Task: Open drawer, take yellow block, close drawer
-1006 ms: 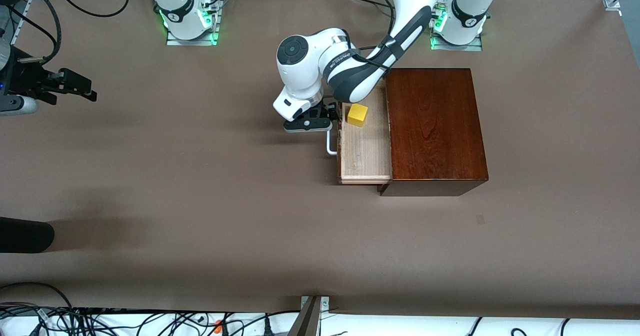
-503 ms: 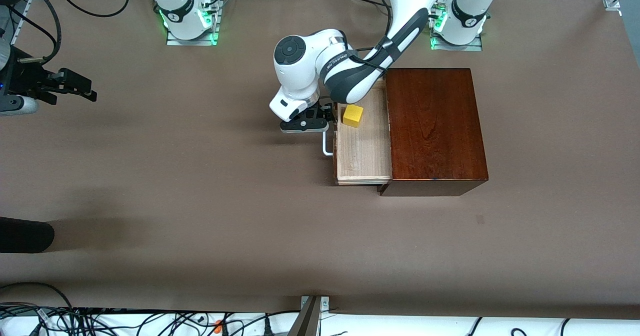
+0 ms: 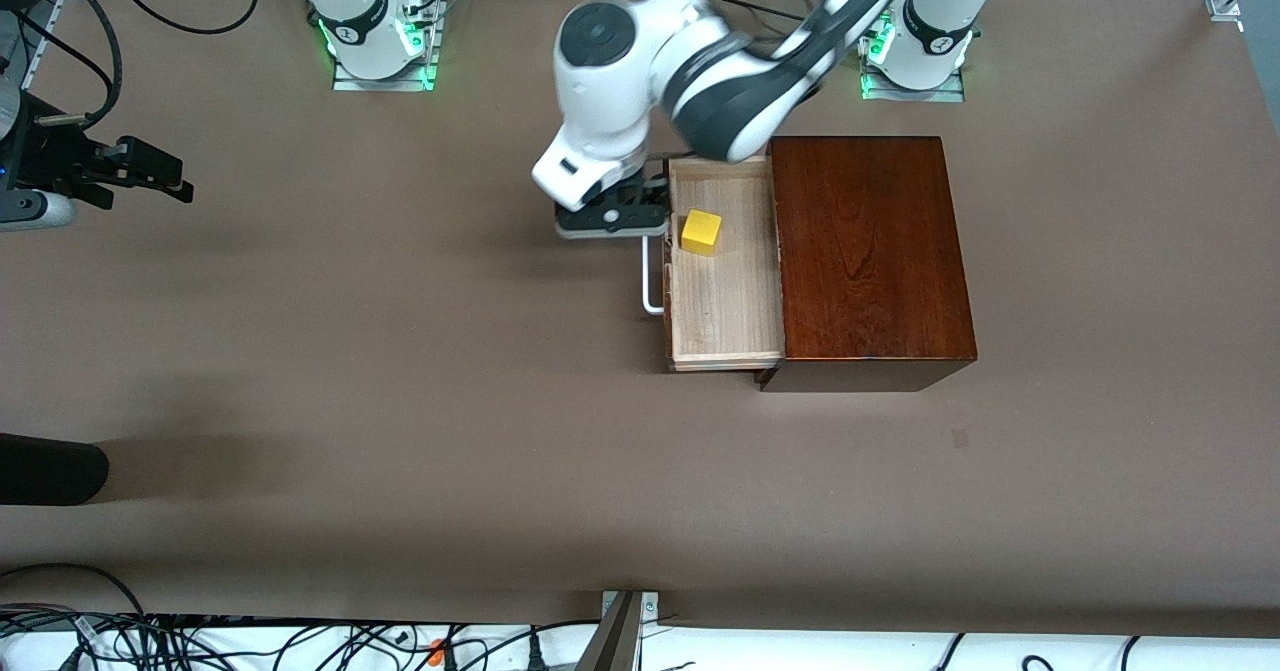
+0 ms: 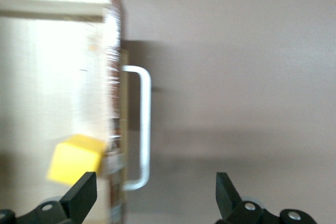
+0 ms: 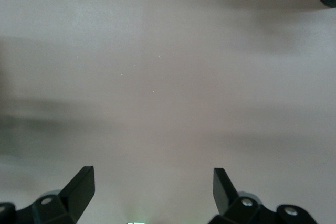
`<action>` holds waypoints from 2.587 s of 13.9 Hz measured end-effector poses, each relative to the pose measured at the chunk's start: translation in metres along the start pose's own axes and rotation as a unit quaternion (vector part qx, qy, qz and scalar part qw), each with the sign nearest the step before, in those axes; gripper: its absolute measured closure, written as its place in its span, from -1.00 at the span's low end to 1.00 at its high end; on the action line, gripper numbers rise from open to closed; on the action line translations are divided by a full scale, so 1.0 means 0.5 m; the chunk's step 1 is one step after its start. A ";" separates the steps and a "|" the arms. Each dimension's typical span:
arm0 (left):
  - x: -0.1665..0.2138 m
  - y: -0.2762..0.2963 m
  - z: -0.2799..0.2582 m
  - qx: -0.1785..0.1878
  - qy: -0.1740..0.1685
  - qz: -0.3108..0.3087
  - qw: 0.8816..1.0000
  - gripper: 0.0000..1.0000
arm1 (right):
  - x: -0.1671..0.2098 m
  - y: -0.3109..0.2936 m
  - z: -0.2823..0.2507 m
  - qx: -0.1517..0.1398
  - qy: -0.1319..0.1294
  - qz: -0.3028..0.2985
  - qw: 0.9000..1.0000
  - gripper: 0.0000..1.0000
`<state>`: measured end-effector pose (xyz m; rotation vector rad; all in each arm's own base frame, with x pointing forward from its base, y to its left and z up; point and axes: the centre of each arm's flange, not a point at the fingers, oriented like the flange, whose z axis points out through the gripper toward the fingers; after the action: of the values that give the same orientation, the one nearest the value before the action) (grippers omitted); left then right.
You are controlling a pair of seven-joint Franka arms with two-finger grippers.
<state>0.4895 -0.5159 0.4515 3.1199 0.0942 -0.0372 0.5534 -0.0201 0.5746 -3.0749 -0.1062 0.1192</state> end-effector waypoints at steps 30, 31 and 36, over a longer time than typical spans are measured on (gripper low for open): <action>0.176 -0.928 -0.337 0.011 -0.026 0.093 0.995 -1.00 | 0.058 -0.809 0.231 0.004 0.004 0.255 0.967 -1.00; 0.176 -0.928 -0.337 0.011 -0.026 0.093 0.995 -1.00 | 0.041 -0.857 0.236 0.015 0.014 0.257 0.966 -1.00; 0.177 -0.930 -0.339 0.011 -0.025 0.092 0.995 -1.00 | -0.049 -1.063 0.312 0.040 0.032 0.279 0.959 -1.00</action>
<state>0.5534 -0.0430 0.6097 3.1315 -0.1957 -0.1152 0.4816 0.5166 0.4556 -2.9258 0.7502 0.0465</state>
